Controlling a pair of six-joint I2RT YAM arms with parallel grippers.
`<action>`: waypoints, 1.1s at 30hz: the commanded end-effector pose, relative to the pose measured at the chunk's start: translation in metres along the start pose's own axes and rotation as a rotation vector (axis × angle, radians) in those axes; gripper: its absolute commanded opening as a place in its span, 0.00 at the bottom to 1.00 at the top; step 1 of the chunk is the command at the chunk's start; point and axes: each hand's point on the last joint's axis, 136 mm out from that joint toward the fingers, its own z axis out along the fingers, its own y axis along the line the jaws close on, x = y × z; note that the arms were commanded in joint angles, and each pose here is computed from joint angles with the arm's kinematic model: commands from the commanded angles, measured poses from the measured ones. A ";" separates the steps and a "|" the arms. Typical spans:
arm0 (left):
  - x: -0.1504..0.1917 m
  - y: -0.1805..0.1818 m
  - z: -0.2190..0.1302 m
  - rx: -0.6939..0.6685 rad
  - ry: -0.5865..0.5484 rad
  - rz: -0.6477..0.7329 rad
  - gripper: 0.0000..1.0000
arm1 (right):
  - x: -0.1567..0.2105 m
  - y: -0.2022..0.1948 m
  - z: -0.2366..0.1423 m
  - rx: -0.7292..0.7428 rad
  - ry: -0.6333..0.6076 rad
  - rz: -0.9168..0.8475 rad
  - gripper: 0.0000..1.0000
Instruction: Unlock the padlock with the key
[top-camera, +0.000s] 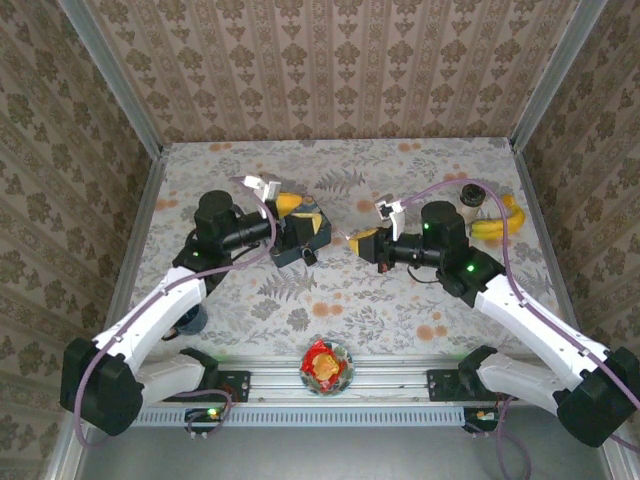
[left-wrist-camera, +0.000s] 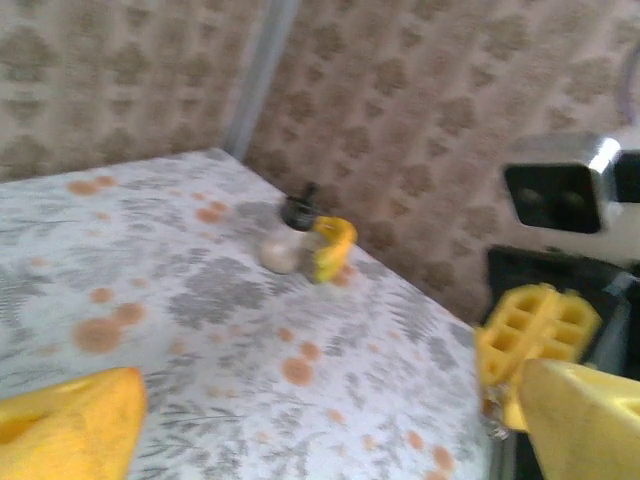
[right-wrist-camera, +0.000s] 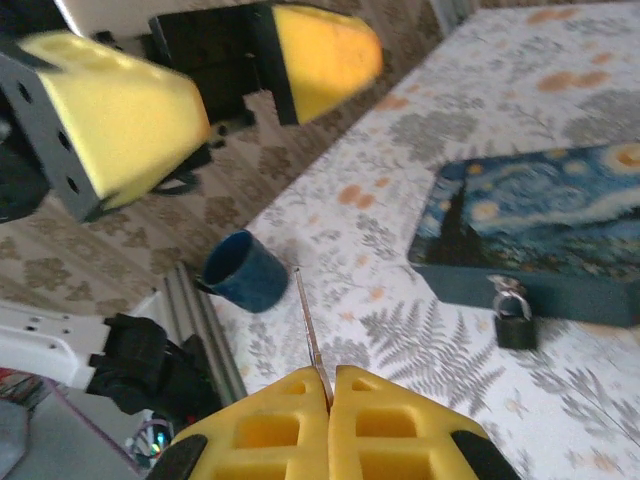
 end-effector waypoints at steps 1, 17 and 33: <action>0.015 0.051 -0.004 -0.317 -0.026 -0.083 1.00 | 0.014 -0.027 -0.005 0.147 0.054 0.039 0.00; 0.153 0.111 0.018 -0.888 0.290 -0.166 1.00 | 0.075 -0.092 0.011 0.366 0.253 0.172 0.00; 0.199 0.156 0.005 -1.276 0.408 -0.272 0.88 | 0.085 -0.145 -0.008 0.553 0.213 0.281 0.00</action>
